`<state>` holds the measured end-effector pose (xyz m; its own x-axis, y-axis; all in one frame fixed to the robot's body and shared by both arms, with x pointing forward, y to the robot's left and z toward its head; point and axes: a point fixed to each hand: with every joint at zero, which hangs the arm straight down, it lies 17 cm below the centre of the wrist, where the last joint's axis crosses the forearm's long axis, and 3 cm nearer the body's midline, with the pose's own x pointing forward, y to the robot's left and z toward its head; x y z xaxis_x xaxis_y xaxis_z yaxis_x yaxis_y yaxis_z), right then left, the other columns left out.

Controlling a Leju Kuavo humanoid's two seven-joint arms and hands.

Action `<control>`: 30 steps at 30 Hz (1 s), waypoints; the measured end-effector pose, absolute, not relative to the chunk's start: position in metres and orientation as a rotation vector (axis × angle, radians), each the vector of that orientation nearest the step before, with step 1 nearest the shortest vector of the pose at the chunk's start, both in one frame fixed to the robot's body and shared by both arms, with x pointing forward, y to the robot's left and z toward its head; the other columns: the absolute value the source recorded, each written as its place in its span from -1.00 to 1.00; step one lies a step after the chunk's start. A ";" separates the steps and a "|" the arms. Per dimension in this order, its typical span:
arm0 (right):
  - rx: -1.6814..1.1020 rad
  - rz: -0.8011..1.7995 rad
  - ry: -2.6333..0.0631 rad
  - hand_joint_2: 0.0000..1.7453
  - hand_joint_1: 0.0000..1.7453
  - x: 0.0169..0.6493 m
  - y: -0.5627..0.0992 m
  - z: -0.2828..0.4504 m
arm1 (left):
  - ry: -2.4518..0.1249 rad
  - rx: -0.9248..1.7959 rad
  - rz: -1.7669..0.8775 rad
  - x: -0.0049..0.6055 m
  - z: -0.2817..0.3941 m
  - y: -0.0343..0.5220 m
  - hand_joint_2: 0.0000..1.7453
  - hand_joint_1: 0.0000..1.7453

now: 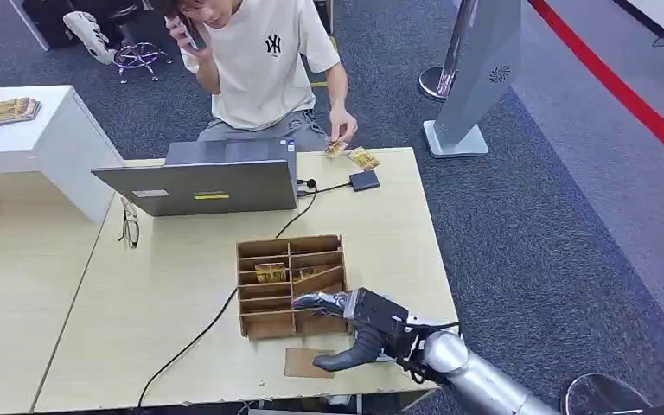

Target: Pass the card to the sensor for recognition and then transmit it.

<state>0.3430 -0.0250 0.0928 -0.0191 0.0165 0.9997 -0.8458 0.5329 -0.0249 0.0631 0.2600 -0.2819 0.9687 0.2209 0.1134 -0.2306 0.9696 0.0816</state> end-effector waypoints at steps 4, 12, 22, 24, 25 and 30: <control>0.917 0.818 -1.490 1.00 -0.94 0.326 -0.023 0.125 | -0.107 0.095 0.227 0.064 -0.282 0.260 -1.00 -1.00; 0.945 0.850 -1.574 1.00 -0.28 0.322 -0.019 0.162 | -0.109 0.094 0.227 0.064 -0.282 0.259 -1.00 -1.00; 0.508 1.038 -1.734 1.00 0.12 0.370 -0.001 0.178 | -0.105 0.087 0.237 0.065 -0.281 0.255 -1.00 -1.00; 0.429 1.081 -1.761 1.00 -0.18 0.376 0.007 0.181 | -0.104 0.085 0.239 0.065 -0.281 0.255 -1.00 -1.00; 0.404 1.096 -1.769 1.00 -0.26 0.378 0.009 0.182 | -0.105 0.086 0.240 0.065 -0.281 0.255 -1.00 -1.00; 0.395 1.101 -1.774 1.00 -0.26 0.379 0.011 0.183 | -0.105 0.085 0.240 0.065 -0.281 0.254 -1.00 -1.00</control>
